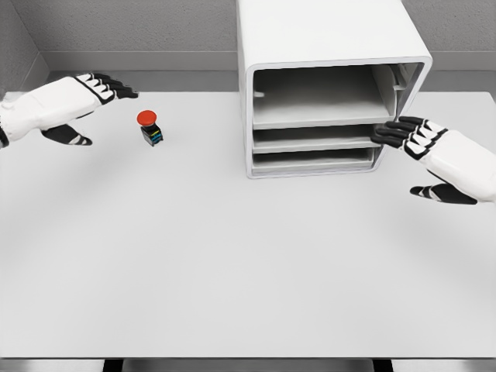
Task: Slide open multi-storey tabletop storage cabinets and put open load switch and slide close multi-storey tabletop storage cabinets
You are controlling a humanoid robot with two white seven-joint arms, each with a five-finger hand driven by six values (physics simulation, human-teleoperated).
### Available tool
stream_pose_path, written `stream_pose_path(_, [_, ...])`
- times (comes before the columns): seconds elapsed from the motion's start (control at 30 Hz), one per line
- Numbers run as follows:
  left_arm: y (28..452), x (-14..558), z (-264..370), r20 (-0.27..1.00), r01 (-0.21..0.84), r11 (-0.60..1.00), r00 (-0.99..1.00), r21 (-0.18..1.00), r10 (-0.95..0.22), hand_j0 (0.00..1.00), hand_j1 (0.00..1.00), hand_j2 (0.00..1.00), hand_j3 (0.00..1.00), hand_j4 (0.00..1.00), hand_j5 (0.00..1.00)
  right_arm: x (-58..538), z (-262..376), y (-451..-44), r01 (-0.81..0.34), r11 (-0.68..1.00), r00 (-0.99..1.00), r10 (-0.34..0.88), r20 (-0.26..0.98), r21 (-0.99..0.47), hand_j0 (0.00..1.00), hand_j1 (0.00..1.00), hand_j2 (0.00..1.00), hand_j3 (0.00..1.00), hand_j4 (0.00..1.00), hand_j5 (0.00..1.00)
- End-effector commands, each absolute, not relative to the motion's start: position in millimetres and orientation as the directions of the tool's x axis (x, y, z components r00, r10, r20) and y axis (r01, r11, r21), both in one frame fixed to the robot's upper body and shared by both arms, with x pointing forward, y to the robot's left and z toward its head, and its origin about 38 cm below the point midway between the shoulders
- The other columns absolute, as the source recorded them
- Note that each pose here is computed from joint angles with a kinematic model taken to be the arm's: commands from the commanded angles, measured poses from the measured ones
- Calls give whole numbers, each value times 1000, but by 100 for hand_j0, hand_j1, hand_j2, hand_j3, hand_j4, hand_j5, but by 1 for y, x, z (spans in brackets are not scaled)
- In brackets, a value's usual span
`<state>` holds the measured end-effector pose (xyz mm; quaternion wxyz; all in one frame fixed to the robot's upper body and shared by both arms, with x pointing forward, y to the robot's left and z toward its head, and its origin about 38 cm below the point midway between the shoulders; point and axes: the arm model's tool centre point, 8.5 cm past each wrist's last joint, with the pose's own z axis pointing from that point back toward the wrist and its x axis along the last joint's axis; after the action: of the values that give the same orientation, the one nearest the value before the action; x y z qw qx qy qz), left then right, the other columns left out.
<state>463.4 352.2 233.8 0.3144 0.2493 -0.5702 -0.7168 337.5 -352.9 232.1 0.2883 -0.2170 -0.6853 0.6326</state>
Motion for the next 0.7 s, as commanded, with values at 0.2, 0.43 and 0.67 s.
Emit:
stream_pose_path(0.2, [360,482,215,8,250,-200,-643,948,-766,100,100,100,100,100,100,347,219,-370,-80,95,-692,711,124,-992,100,100,100,100,100,100])
stream_pose_path(0.43, [341,499,217,-11,251,-238,-667,938,-745,100,100,100,100,100,100,331,203,-343,-202,9,-738,656,158,-979,100,100,100,100,100,100])
stream_pose_path(0.67, [316,528,207,5,299,-258,-662,919,-749,100,100,100,100,100,100,354,249,-340,-100,-49,-769,637,46,-994,91,91,91,91,91,91])
